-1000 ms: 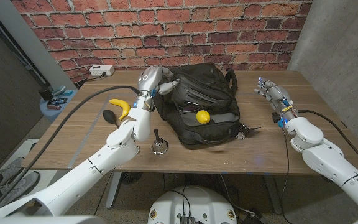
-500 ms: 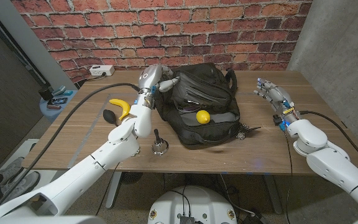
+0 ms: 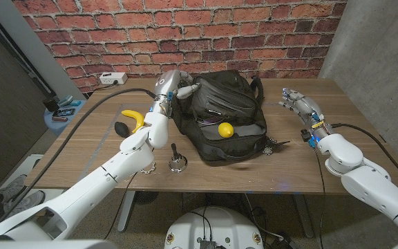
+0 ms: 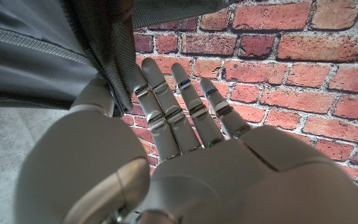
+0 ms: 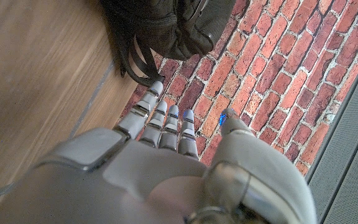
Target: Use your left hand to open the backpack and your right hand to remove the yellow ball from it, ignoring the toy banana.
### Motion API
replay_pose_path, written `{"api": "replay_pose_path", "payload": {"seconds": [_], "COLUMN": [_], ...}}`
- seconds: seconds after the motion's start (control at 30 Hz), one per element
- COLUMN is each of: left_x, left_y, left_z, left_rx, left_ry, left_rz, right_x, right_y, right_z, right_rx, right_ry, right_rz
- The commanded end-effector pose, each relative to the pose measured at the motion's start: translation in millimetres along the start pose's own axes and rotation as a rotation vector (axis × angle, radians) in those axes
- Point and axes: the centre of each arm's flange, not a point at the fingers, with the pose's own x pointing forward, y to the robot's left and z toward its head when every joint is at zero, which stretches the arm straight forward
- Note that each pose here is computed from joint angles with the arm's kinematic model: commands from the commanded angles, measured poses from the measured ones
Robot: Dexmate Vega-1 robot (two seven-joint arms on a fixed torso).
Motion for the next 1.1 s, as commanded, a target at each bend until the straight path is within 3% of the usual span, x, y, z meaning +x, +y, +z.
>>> {"api": "replay_pose_path", "payload": {"seconds": [0.03,0.4,0.7,1.1], "left_x": [5.8,3.1,2.0,11.2], "left_y": [2.3,6.4,1.1,3.8], "left_z": [-8.3,-15.5,-17.3,-27.0], "left_rx": [-0.032,-0.061,-0.134,-0.154], "left_ry": [-0.004,-0.019,0.001,0.030], "left_rz": [0.001,-0.014,-0.031,0.000], "right_x": [-12.9,-27.1,-39.9,-53.2], "right_y": [16.5,29.4,35.0,44.0], "right_z": [9.3,17.5,25.2,34.6], "right_rx": [-0.041,-0.095,-0.136,-0.249], "right_ry": [0.018,0.035,0.050,0.078], "right_rz": [0.016,0.026,0.022,0.030]}}
